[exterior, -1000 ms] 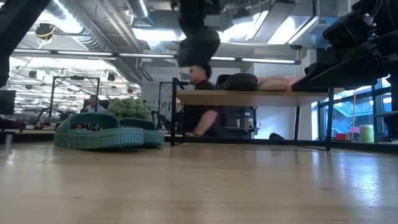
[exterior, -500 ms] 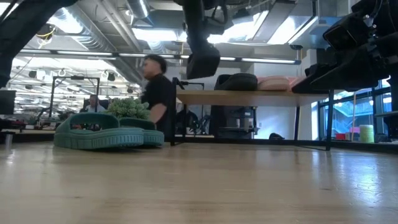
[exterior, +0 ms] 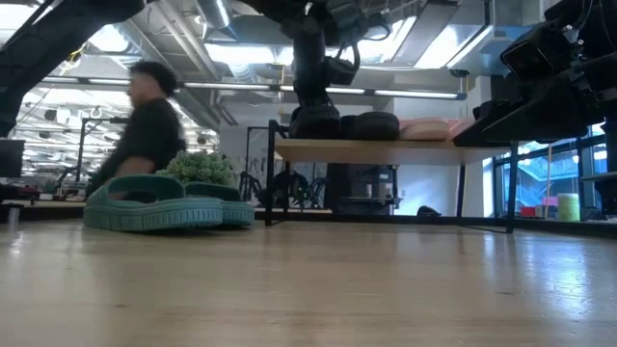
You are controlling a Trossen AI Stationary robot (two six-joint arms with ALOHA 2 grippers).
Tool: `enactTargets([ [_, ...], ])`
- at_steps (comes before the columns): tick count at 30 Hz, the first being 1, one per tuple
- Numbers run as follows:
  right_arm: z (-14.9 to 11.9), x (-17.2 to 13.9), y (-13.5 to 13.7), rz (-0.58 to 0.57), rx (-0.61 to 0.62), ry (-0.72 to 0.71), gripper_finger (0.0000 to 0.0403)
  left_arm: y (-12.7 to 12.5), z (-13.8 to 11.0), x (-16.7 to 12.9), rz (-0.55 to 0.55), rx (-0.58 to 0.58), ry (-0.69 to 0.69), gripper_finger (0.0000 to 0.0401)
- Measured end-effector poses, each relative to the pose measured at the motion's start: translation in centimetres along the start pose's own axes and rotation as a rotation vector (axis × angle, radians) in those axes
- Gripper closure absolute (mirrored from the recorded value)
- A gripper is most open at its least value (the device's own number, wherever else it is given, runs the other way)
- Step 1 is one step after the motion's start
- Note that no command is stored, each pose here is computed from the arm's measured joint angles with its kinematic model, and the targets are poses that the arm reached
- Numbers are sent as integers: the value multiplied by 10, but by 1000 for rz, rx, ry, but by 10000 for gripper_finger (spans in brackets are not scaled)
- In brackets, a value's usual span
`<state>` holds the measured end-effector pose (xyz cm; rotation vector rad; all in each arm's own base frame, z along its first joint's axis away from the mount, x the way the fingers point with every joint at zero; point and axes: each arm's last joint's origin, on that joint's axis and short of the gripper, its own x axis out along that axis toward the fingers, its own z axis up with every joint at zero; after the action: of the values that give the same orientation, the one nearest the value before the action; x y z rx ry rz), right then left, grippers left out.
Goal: Pick and place slides into the shelf
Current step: Put the black slide on the shelf
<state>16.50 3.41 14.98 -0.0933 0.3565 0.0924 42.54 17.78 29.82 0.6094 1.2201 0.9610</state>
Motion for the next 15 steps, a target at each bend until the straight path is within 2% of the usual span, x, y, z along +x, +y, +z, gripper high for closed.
enactTargets([
  [9, 0, 0, 0, 0, 0, 1, 147, -3, -4, -2, 22, 42, 44, 399],
  [15, 0, 0, 0, 0, 10, 1, 147, -4, -5, -2, 17, 17, 51, 399],
])
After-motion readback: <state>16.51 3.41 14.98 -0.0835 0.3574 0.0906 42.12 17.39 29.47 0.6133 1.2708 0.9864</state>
